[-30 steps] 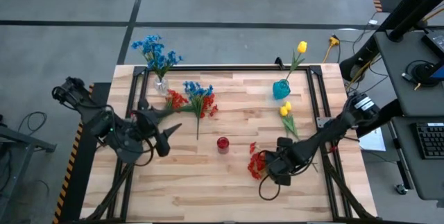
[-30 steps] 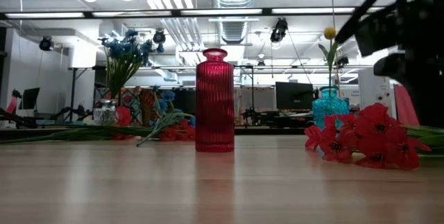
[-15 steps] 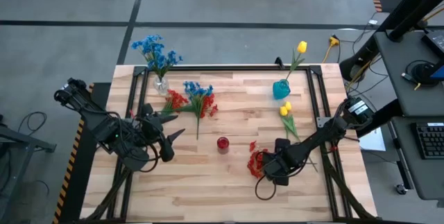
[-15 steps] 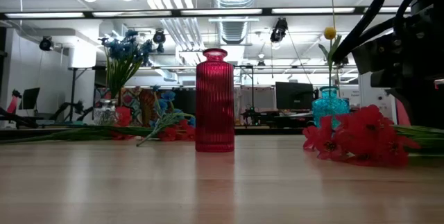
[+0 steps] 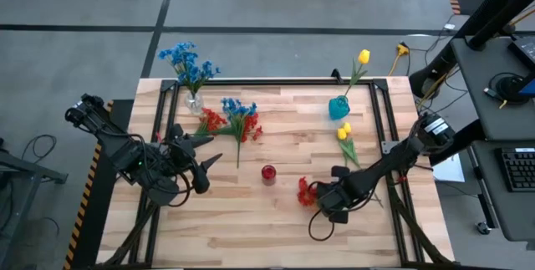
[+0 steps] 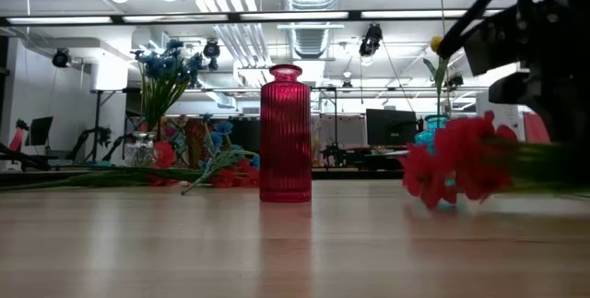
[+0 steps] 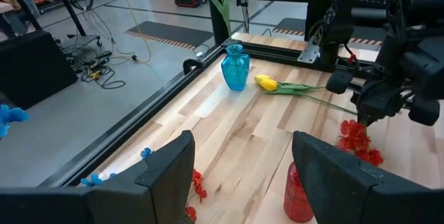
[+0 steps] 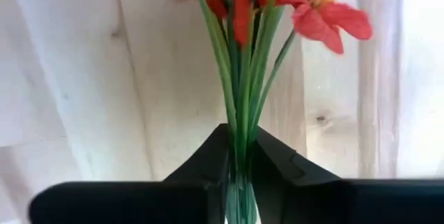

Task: Sort flowers into vase by color
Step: Put the bottom red flowers into the red vase

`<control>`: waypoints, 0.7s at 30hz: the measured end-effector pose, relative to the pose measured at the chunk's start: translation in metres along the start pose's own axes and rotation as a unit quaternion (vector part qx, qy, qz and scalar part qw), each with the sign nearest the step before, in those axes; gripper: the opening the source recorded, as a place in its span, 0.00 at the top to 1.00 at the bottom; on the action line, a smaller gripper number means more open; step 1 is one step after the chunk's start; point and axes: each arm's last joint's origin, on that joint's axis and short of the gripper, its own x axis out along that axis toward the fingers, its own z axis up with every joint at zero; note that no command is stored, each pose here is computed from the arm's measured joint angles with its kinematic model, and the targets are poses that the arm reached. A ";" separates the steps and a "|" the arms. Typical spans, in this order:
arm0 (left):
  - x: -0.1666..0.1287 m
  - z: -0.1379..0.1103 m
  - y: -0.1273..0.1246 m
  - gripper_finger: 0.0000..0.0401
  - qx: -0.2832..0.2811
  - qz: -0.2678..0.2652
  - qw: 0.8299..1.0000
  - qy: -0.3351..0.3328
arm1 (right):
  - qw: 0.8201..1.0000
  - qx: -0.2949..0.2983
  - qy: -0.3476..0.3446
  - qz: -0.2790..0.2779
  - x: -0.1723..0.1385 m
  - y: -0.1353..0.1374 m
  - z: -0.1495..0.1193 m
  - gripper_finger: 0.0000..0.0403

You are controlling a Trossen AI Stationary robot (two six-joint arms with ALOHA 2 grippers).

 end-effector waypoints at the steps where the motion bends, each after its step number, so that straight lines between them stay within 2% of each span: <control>1: 0.000 0.000 0.000 0.44 0.000 0.000 1.000 0.000 | 1.000 0.001 -0.005 0.004 -0.003 -0.001 0.000 0.92; 8: 0.000 0.000 0.000 0.44 0.001 0.001 1.000 0.000 | 0.997 0.011 -0.065 0.028 -0.035 -0.007 -0.003 0.92; 13: 0.000 0.000 0.000 0.44 -0.001 0.001 1.000 0.000 | 0.986 0.013 -0.158 0.045 -0.066 -0.014 -0.004 0.92; 16: 0.000 0.000 0.000 0.44 -0.003 0.001 1.000 0.000 | 0.966 0.007 -0.250 0.066 -0.090 -0.017 -0.002 0.92; 21: 0.000 0.000 0.000 0.44 -0.003 0.001 1.000 0.000 | 0.908 -0.035 -0.403 0.111 -0.127 -0.021 0.010 0.92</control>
